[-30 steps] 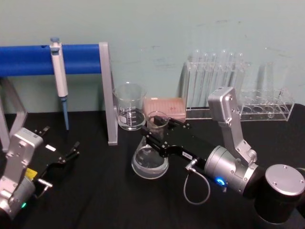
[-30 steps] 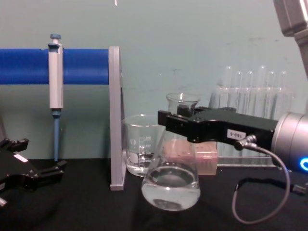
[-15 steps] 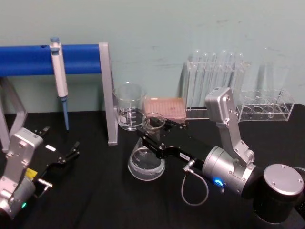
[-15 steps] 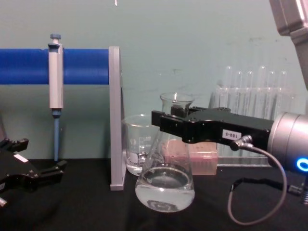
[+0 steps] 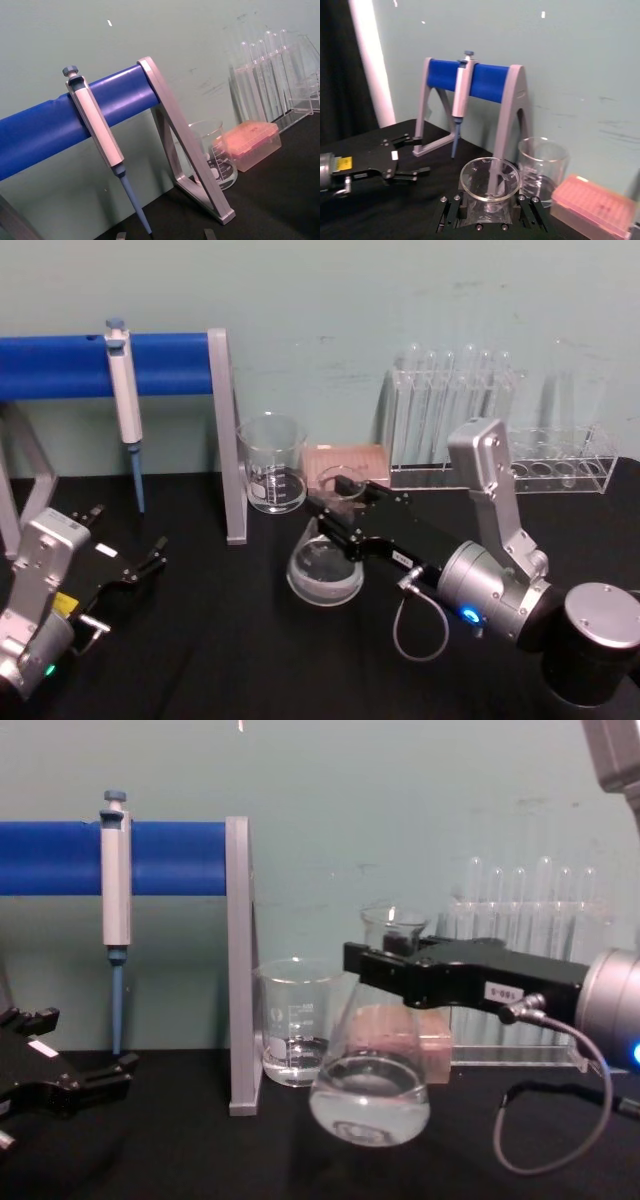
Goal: Grasp the erlenmeyer flask with one hand, shake it three times, then place it back.
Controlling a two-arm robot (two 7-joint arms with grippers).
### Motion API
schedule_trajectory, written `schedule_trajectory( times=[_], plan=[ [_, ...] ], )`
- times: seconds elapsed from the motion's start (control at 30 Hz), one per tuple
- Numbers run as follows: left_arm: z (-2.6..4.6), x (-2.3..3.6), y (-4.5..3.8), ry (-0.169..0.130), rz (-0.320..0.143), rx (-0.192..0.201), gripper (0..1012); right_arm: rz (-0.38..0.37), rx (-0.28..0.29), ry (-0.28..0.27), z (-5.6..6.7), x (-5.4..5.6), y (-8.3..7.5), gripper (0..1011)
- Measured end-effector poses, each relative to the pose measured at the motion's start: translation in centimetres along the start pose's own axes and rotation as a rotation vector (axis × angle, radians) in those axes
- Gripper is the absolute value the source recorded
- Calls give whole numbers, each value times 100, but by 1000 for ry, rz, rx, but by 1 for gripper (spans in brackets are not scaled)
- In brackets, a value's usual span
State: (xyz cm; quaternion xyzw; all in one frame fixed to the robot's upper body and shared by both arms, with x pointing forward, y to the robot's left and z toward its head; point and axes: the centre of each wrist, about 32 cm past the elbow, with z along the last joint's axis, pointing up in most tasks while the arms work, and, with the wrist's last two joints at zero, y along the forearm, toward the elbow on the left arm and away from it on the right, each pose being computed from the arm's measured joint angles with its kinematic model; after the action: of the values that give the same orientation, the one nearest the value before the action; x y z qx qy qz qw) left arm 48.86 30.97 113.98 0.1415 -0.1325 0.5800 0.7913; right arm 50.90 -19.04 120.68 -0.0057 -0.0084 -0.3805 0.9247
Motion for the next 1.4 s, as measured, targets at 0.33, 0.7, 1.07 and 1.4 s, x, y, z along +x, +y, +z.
schedule_trajectory(
  times=[0.33,0.7,1.07,1.4],
  plan=[
    [0,0,0,0,0,0,1001,-84,5,-14,3,108,-93,457],
    [0,0,0,0,0,0,1001,-160,9,-27,10,182,-200,457],
    [0,0,0,0,0,0,1001,-245,11,-44,29,262,-325,457],
    [0,0,0,0,0,0,1001,-301,2,-57,28,283,-404,457]
  ],
)
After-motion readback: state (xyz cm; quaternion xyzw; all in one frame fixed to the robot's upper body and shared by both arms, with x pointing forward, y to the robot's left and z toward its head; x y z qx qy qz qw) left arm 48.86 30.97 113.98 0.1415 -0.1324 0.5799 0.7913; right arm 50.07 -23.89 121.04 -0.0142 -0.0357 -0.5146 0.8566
